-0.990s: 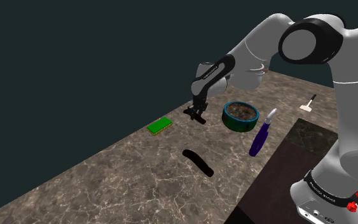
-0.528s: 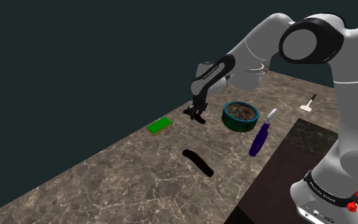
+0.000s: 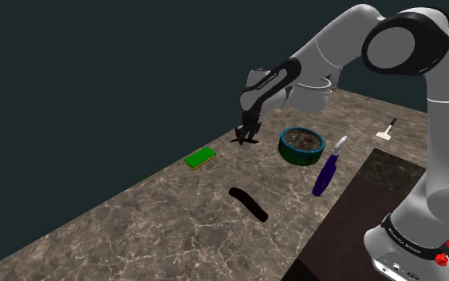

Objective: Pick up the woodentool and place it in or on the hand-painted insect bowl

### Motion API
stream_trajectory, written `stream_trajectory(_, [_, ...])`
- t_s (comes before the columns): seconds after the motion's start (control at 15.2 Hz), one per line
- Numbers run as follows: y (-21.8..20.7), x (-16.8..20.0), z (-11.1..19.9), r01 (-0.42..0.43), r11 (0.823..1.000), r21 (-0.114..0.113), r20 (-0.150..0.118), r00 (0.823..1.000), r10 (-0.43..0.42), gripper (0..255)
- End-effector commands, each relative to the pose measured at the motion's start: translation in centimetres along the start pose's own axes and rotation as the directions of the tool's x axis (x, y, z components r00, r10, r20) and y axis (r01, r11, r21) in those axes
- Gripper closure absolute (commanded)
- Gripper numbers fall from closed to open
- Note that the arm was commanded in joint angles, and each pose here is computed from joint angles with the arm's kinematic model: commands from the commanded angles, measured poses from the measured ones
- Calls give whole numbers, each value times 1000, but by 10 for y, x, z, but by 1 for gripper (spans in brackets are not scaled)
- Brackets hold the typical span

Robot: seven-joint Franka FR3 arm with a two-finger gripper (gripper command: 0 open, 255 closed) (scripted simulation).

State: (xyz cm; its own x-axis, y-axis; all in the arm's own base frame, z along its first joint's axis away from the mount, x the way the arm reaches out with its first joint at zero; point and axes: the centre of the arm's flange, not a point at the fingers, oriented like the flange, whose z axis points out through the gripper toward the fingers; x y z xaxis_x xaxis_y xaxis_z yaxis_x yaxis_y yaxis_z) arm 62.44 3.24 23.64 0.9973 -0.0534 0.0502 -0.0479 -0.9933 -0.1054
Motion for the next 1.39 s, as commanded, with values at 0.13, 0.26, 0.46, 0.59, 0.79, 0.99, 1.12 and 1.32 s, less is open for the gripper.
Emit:
stream_trajectory(0.13, [-3,1,-21,0,1000,0,0,1000,0,255])
stream_trajectory(0.26, [-4,1,-32,0,1000,0,0,1000,0,255])
stream_trajectory(0.46, [-5,2,-48,0,1000,0,0,1000,0,255])
stream_trajectory(0.59, [-7,3,-58,0,1000,0,0,1000,0,255])
stream_trajectory(0.79, [-8,4,-74,0,1000,0,0,1000,0,255])
stream_trajectory(0.99, [-10,4,-90,0,1000,0,0,1000,0,255])
stream_trajectory(1.12, [-11,5,-100,0,1000,0,0,1000,0,255])
stream_trajectory(1.32, [-13,6,-116,0,1000,0,0,1000,0,255])
